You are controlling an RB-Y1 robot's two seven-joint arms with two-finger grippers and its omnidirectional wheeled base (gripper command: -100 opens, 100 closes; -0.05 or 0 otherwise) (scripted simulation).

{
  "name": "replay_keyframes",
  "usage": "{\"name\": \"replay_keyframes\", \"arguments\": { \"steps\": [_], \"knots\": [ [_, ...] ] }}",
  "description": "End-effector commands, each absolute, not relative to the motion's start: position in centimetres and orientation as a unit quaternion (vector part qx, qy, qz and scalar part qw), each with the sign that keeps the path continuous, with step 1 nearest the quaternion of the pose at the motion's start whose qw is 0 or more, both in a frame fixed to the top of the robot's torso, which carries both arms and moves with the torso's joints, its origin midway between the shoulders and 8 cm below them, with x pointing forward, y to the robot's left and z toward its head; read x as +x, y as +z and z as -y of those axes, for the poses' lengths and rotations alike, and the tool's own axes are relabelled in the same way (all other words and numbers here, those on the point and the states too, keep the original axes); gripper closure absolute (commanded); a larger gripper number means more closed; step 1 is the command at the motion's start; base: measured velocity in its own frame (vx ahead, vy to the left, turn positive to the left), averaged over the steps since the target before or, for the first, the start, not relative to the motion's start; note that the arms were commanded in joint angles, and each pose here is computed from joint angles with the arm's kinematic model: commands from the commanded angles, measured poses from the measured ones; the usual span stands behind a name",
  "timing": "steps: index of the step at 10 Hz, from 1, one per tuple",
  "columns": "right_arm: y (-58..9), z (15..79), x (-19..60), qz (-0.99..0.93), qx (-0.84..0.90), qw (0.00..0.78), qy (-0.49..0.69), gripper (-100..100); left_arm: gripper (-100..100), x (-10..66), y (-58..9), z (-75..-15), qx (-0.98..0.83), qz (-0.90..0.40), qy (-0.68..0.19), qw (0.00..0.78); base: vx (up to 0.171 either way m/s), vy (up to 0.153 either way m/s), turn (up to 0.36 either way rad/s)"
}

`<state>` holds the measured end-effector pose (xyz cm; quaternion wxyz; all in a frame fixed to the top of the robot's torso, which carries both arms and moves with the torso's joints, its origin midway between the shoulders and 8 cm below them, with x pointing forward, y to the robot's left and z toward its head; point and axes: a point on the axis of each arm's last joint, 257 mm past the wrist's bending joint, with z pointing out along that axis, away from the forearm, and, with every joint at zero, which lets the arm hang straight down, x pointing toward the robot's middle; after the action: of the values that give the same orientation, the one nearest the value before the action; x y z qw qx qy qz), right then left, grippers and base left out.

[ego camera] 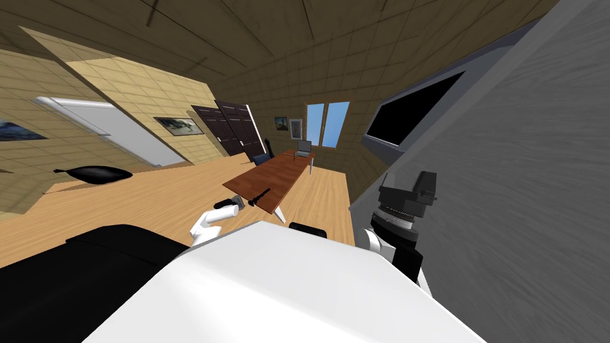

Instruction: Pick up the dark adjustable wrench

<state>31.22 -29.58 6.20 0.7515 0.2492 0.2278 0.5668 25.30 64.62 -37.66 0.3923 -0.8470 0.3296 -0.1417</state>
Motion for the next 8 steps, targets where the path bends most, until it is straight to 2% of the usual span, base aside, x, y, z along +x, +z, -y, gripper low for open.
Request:
{"name": "replay_keyframes", "arguments": {
  "steps": [1,8],
  "knots": [
    [6.2,29.6,31.2,-0.228,0.249,0.751,0.567,0,-100,23.6,-39.1,-65.3,-0.867,-0.312,-0.124,0.368,0.073,-0.018,-0.012],
    [6.2,29.6,31.2,-0.228,0.249,0.751,0.567,0,-100,17.9,-43.4,-65.5,-0.925,-0.258,-0.059,0.271,0.1,-0.011,-0.011]
  ]
}}
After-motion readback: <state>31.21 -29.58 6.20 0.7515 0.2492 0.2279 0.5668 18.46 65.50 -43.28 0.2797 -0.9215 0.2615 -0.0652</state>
